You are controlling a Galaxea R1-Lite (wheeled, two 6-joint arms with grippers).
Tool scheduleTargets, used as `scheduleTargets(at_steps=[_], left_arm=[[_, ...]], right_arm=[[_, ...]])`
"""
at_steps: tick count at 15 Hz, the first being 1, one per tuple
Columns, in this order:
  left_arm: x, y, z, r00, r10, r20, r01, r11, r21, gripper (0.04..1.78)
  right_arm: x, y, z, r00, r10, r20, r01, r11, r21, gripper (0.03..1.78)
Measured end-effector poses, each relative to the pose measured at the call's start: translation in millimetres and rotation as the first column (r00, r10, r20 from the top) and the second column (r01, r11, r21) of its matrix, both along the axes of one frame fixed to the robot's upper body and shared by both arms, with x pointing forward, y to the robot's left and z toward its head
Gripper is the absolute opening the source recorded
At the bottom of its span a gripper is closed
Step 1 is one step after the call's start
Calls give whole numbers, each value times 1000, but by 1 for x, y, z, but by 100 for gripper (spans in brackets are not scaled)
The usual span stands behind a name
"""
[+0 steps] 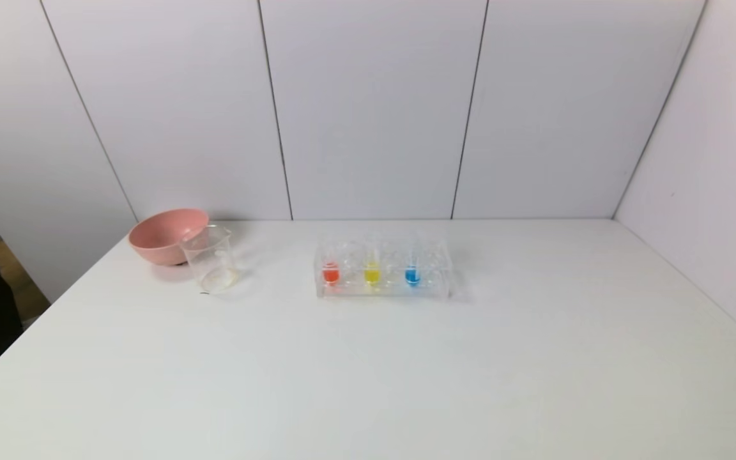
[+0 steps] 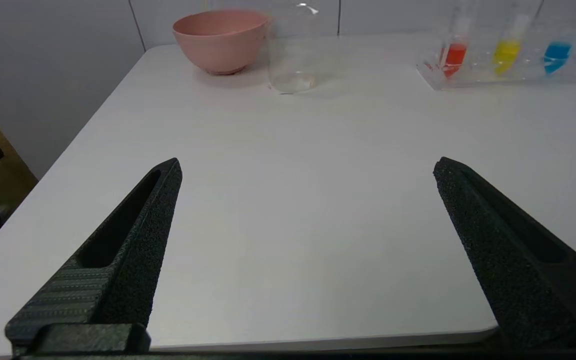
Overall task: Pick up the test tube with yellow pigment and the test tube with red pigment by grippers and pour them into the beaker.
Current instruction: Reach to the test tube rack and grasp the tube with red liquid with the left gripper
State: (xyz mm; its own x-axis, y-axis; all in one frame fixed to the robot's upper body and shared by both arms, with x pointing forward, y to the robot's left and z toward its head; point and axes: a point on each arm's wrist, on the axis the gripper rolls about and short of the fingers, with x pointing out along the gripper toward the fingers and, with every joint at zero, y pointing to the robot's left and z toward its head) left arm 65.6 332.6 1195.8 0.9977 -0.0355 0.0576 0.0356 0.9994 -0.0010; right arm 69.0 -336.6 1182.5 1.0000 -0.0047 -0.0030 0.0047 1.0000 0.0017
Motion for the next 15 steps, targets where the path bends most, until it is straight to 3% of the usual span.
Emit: scheduleTargets(at_steps=[4, 8, 12, 15], left_arm=[[-17, -1, 37, 997, -46, 68, 48, 999, -21, 176], [-16, -3, 86, 990, -134, 45, 135, 990, -25, 176], [28, -4, 148, 985, -171, 22, 172, 984, -52, 176], [79, -4, 176, 982, -188, 23, 189, 980, -58, 176]], right_arm=[[0, 0, 0, 1000, 0, 0, 0, 1000, 0, 11], [0, 0, 0, 1000, 0, 0, 0, 1000, 0, 11], [0, 0, 0, 1000, 0, 0, 0, 1000, 0, 11], [0, 0, 0, 1000, 0, 0, 0, 1000, 0, 11]])
